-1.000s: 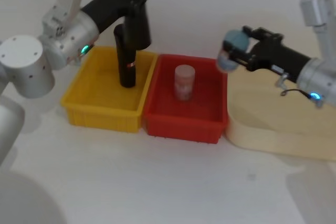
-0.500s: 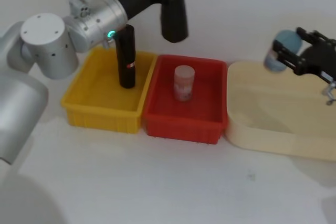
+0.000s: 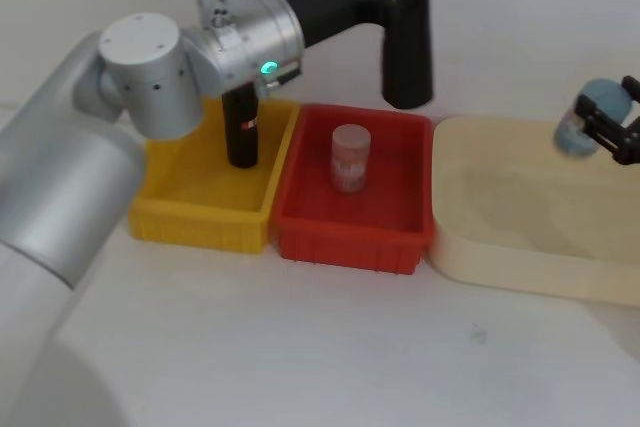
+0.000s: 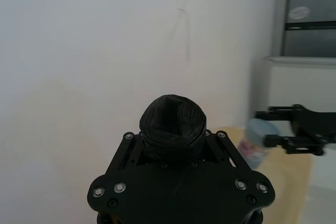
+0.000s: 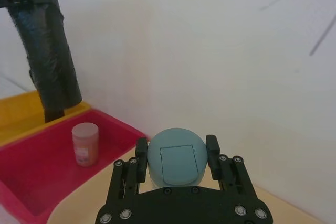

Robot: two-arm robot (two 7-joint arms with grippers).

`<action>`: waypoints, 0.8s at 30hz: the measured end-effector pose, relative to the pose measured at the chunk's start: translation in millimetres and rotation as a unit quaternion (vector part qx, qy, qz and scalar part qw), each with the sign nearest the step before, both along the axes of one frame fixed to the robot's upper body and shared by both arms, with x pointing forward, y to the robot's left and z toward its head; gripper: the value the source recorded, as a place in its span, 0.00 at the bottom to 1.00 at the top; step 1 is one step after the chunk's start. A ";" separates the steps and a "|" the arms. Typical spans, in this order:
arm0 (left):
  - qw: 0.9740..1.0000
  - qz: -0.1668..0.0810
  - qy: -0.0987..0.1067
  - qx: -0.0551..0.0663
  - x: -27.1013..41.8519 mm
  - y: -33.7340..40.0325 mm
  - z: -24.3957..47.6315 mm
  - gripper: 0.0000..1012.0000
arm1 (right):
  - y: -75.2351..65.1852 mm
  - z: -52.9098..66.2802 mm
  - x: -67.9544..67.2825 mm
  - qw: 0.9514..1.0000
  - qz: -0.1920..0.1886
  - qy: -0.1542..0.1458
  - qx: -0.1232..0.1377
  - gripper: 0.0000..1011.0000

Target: Pick up the garbage bag with the one hand and transfer it to the other hand.

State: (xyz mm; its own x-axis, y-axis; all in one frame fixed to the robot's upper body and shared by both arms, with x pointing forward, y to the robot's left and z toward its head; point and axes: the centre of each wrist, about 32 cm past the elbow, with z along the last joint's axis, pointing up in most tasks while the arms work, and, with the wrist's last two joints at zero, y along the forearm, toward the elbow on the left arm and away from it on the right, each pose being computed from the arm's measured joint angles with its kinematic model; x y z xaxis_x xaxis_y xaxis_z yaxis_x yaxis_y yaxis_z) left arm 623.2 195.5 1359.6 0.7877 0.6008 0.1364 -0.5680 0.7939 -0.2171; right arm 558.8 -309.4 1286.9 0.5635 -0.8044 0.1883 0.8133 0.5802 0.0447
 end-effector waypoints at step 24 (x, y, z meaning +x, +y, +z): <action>0.989 -0.136 0.061 0.009 43.6 -85.3 -14.8 0.34 | -31.2 -14.4 10.3 0.999 -0.035 0.020 0.007 0.89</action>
